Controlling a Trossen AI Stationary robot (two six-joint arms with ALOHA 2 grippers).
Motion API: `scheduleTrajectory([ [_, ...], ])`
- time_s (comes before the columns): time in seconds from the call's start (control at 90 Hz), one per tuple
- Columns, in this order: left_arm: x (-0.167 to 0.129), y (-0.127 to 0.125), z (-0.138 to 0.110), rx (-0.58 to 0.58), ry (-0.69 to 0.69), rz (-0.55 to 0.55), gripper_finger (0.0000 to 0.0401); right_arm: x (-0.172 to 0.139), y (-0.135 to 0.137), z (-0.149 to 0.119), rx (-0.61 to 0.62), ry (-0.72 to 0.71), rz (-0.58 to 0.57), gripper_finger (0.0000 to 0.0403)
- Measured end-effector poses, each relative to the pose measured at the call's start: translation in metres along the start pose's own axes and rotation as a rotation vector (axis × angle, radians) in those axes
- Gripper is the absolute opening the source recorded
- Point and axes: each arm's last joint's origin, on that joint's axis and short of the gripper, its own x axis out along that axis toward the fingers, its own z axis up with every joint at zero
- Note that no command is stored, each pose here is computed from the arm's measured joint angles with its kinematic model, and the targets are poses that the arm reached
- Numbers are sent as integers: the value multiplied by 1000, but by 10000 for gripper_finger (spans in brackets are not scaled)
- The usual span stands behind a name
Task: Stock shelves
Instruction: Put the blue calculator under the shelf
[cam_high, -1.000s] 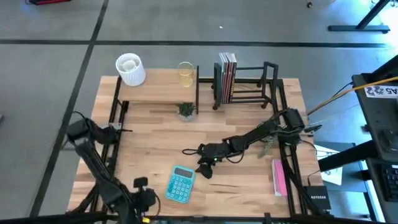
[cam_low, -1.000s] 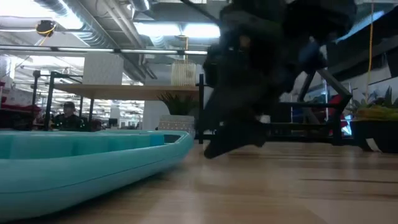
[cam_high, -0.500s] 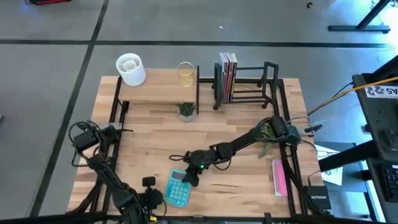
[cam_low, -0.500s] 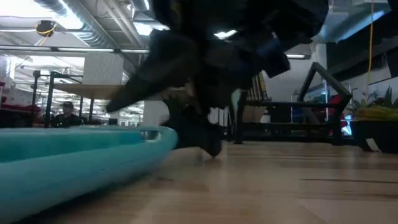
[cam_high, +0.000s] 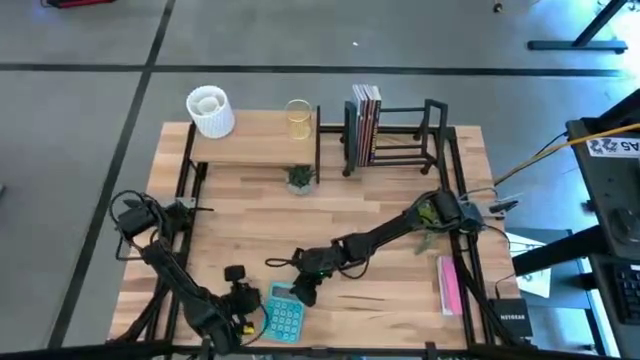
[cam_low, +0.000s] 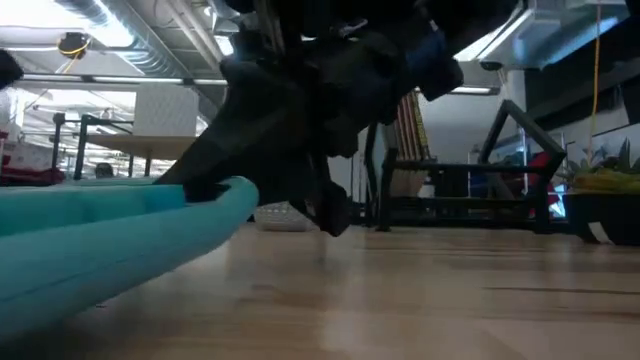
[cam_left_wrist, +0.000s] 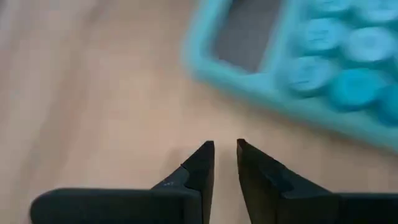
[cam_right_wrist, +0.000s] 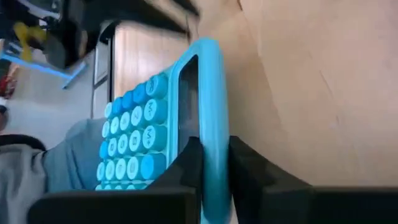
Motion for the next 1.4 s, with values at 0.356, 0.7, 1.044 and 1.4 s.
scheduleTrajectory([
  [0.356, -90, 47, -2, -147, -114, -161, 52, -16, -3, 52, -66, -303, -50, 28],
  [0.7, -123, 58, -14, -219, -251, -271, 52, -44, -10, 133, -74, -576, -131, 28],
  [1.044, -122, 58, -14, -228, -245, -264, 52, -11, -50, 169, 48, -629, -247, 28],
  [1.4, -122, 58, -15, -228, -236, -265, 52, 9, -78, 156, 93, -512, -395, 37],
])
